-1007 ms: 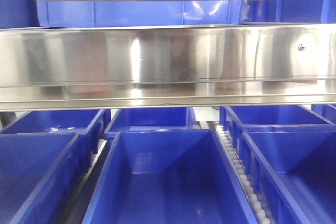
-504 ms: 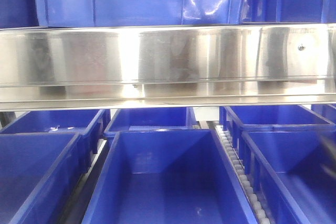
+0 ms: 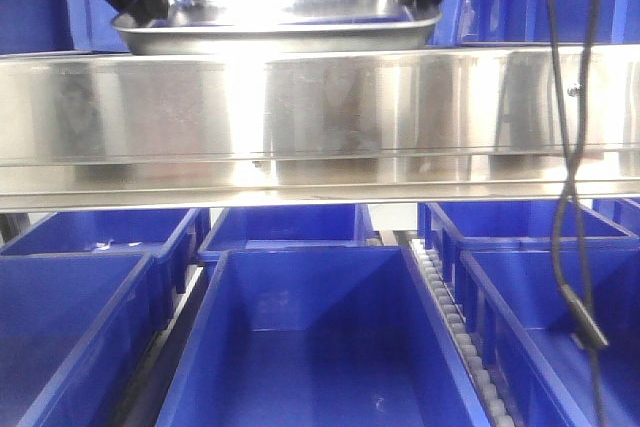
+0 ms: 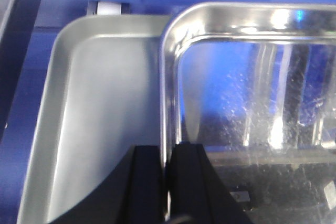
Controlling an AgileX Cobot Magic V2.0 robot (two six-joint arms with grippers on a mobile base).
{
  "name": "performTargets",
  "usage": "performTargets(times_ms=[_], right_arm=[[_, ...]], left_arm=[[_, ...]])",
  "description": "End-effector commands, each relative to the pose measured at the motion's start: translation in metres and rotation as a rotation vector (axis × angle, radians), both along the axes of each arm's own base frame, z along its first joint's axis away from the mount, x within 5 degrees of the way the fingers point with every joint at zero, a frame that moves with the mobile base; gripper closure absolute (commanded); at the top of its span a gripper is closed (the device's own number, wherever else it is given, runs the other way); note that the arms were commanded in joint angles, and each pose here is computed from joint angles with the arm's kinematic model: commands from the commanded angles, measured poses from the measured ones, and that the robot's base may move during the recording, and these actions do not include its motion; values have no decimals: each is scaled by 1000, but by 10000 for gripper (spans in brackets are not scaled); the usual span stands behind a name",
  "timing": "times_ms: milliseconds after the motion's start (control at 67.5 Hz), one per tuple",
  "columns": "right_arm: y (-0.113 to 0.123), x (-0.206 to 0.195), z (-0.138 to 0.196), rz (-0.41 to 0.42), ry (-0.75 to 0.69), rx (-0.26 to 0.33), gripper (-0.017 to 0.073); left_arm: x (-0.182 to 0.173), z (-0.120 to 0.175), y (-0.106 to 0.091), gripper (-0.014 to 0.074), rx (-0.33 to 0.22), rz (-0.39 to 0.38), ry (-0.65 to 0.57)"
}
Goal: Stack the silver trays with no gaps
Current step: 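Lower the tray onto the silver tray on the upper shelf, then open both grippers and lift them off the stacked trays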
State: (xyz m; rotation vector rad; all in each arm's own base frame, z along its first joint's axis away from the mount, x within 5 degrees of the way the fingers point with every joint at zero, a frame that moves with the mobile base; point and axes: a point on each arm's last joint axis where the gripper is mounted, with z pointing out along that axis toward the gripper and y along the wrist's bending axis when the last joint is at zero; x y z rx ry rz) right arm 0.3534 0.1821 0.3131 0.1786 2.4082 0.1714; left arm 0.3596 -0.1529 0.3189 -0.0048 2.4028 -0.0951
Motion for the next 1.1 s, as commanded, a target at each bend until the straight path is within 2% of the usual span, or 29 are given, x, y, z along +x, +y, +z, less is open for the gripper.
performTargets(times_ms=[0, 89, 193, 267, 341, 444, 592, 652, 711, 815, 889, 918, 978, 1081], right_arm=[[14, 0, 11, 54, -62, 84, 574], [15, 0, 11, 73, -70, 72, 524], [14, -1, 10, 71, -63, 66, 375], [11, -2, 8, 58, -38, 35, 284], [6, -2, 7, 45, -27, -12, 251], [1, -1, 7, 26, -14, -20, 251], [0, -1, 7, 35, -15, -29, 252], [0, 0, 7, 42, -17, -35, 265], [0, 0, 11, 47, -23, -39, 318], [-1, -2, 23, 70, -47, -56, 449], [-4, -7, 36, 78, -77, -47, 558], [-5, -10, 41, 77, -88, -41, 592], [-8, -15, 50, 76, -110, -29, 577], [-12, -24, 65, 105, -147, -30, 578]], left_arm=[[-2, 10, -14, 574, -80, -42, -54], [-2, 10, -14, 478, -84, -37, -51], [-2, 9, -12, 318, -64, -20, -32], [-3, 7, -7, 248, -47, 17, -12], [-2, 6, 2, 239, -16, 71, 9], [-1, 5, 8, 244, 0, 97, 24], [-2, 5, 8, 244, 2, 97, 27], [-2, 5, 8, 257, 0, 97, 28], [-3, 7, 9, 312, -1, 99, 27], [-9, 22, 10, 501, -23, 95, -6], [-17, 35, 12, 632, -40, 90, -36], [-21, 42, 13, 616, -50, 89, -55], [-28, 53, 15, 592, -68, 81, -86], [-40, 70, 20, 602, -103, 79, -122]])
